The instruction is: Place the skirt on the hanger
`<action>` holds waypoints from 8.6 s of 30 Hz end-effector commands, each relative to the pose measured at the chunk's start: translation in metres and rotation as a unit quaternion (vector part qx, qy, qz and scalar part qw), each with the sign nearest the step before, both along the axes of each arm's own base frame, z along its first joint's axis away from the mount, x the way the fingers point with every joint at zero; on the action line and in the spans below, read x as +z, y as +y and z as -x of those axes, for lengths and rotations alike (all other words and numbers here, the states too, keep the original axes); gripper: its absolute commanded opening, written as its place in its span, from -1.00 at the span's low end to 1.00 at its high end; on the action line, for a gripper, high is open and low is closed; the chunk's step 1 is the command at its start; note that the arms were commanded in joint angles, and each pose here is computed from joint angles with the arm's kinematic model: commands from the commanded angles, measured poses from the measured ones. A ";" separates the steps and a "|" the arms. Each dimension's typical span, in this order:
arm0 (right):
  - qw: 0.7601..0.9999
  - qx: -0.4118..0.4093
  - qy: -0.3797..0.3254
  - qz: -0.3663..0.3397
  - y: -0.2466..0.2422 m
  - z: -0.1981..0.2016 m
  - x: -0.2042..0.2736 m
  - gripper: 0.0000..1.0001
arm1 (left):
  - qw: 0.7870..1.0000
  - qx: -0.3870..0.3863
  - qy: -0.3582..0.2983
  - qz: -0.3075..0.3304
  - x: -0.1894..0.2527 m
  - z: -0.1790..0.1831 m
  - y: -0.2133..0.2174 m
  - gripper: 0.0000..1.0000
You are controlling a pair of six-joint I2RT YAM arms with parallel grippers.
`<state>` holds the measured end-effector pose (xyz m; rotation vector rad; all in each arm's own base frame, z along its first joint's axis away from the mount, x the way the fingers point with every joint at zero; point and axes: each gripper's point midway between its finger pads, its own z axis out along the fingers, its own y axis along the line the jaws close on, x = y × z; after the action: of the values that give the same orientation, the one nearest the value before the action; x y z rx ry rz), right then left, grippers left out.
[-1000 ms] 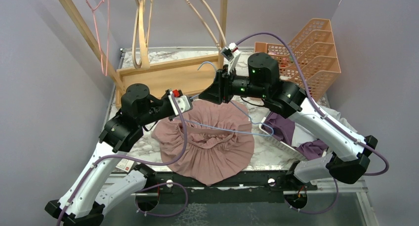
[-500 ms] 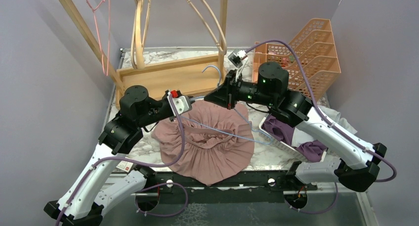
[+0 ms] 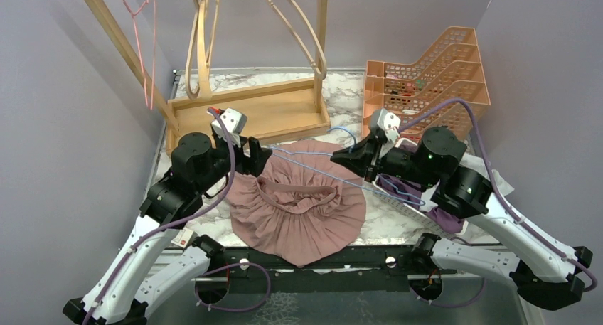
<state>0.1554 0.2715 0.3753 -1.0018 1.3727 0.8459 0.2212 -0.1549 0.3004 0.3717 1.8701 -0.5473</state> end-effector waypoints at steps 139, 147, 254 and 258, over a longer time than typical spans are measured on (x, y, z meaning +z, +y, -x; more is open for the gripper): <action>0.972 0.127 -0.004 -0.195 0.109 -0.025 -0.125 -0.98 | 0.862 -0.467 -0.154 -0.121 -0.074 0.043 -0.087 -0.63; 0.971 0.137 -0.006 -0.196 0.102 -0.016 -0.117 -0.98 | 0.856 -0.482 -0.105 -0.151 -0.103 0.047 -0.080 -0.62; 0.885 -0.218 0.411 0.027 -0.027 -0.101 -0.156 -0.98 | 0.903 -0.263 -0.136 -0.311 -0.077 -0.007 -0.010 -1.00; 0.878 -0.174 0.446 0.014 -0.010 -0.096 -0.162 -0.98 | 0.916 -0.288 -0.129 -0.248 -0.071 -0.004 -0.034 -1.00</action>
<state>0.2602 0.2325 0.1987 -0.1993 2.3193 0.8244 0.2271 -0.1663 0.2091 1.3692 1.6416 -0.2134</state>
